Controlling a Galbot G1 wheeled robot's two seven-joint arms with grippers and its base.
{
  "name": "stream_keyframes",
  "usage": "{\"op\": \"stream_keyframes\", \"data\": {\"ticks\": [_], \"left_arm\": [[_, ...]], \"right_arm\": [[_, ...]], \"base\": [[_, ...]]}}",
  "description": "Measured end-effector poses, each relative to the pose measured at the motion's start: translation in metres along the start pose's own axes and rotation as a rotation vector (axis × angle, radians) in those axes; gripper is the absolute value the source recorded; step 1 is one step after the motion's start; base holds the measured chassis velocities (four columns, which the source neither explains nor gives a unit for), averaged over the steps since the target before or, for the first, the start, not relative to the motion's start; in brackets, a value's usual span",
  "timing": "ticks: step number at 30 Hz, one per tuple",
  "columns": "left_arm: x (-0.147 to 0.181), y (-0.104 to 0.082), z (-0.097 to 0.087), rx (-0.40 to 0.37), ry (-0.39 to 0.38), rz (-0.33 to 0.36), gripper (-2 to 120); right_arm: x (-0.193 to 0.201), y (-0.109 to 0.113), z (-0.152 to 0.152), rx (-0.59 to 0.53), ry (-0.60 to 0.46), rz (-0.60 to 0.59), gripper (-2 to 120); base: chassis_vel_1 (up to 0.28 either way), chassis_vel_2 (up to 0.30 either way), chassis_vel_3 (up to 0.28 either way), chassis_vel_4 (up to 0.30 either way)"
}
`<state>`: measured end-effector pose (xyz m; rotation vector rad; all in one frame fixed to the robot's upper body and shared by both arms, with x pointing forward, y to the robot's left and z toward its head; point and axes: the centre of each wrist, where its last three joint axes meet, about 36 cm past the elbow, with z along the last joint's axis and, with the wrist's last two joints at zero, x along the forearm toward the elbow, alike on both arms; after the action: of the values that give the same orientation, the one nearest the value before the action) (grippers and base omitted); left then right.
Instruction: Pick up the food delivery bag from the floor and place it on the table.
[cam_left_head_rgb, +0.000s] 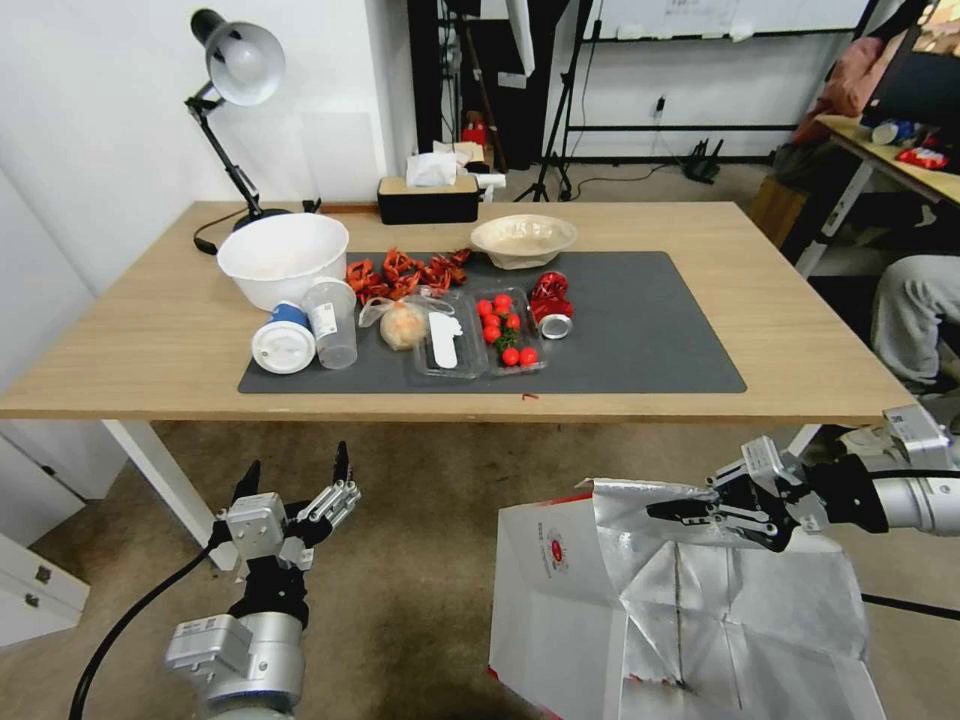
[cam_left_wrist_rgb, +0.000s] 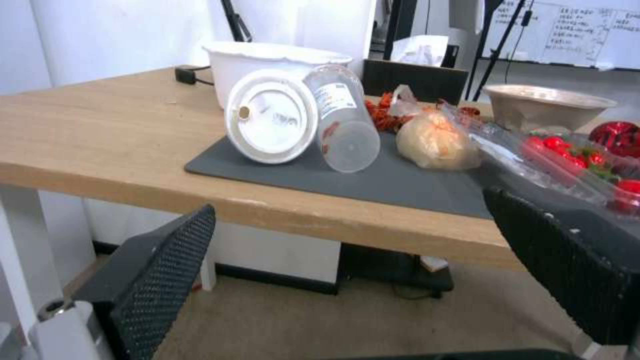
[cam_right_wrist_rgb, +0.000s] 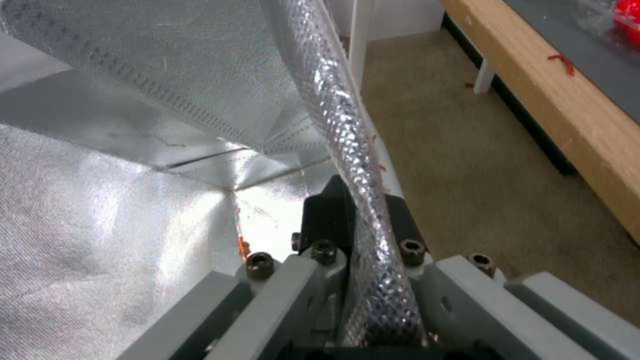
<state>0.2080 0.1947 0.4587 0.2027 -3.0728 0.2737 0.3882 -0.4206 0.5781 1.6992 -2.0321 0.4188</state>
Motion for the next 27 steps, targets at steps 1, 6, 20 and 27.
{"op": "stream_keyframes", "data": {"ticks": [1,6,20,27], "left_arm": [[0.0000,0.0000,0.0000,0.000,0.000,0.000,100],[0.0002,-0.0002,-0.0006,0.002,-0.001,-0.002,100],[0.0006,-0.0002,-0.0008,0.002,-0.001,-0.003,100],[-0.0008,0.0002,0.0022,0.010,-0.011,-0.035,100]], "right_arm": [[0.0000,0.0000,-0.0005,0.001,0.000,0.000,0],[0.0001,0.0002,-0.0020,-0.001,0.001,-0.001,0],[-0.0005,0.0009,-0.0021,0.000,-0.001,-0.002,0],[-0.0004,0.0008,-0.0018,0.000,-0.002,-0.001,0]], "base": [[0.000,0.000,0.000,0.000],[0.000,0.000,0.000,0.000],[0.000,0.000,0.000,0.000],[0.000,0.000,0.000,0.000]]}}
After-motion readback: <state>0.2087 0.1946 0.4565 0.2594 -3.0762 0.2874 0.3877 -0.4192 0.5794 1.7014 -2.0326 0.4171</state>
